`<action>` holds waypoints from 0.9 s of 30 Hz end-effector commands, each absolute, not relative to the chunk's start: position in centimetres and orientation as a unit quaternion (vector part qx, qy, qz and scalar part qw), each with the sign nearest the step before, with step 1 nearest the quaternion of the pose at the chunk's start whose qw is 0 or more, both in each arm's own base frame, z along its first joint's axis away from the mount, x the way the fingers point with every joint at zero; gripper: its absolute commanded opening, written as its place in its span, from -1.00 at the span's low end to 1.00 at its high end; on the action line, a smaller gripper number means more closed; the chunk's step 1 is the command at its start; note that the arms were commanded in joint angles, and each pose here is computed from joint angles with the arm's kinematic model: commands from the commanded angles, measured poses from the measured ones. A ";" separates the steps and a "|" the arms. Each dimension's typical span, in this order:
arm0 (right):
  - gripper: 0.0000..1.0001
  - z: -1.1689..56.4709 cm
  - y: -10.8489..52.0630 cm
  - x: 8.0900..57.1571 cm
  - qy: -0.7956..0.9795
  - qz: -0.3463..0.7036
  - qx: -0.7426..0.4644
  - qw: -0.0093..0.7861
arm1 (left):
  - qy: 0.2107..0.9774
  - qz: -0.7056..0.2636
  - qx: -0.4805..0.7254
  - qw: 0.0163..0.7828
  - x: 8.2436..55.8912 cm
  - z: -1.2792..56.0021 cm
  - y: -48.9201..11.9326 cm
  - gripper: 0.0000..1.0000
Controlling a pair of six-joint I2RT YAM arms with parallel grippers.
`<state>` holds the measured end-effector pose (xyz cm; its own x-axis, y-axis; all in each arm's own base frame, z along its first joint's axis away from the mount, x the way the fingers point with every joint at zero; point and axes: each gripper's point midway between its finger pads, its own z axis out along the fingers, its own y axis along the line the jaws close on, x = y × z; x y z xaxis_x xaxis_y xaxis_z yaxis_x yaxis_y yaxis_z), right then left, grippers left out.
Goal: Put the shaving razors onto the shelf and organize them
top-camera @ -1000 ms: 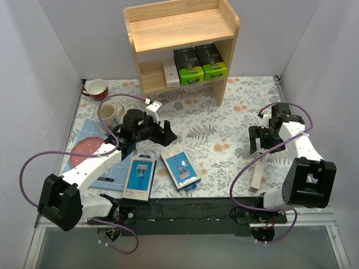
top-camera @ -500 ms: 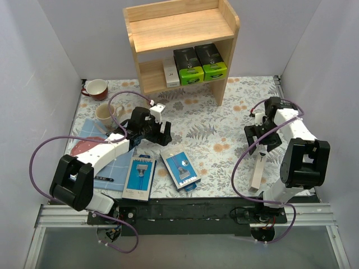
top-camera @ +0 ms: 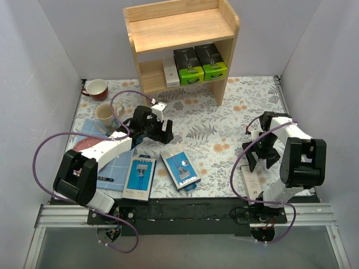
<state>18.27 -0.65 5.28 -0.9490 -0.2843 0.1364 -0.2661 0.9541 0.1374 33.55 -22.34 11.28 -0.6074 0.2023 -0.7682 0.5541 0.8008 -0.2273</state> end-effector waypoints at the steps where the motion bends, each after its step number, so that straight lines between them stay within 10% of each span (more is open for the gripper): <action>1: 0.74 5.4 -0.6 20.8 -0.986 -0.061 0.146 0.056 | 0.856 -0.234 0.216 0.407 34.8 12.7 -22.9 0.61; 11: 0.98 7.9 5.2 21.2 -0.957 -0.149 0.247 0.020 | 0.857 -0.222 0.218 0.410 34.2 12.9 -22.2 0.62; 27: 0.97 5.5 3.2 17.6 -0.957 -0.002 0.281 0.070 | 0.866 -0.220 0.208 0.399 34.6 11.7 -22.3 0.63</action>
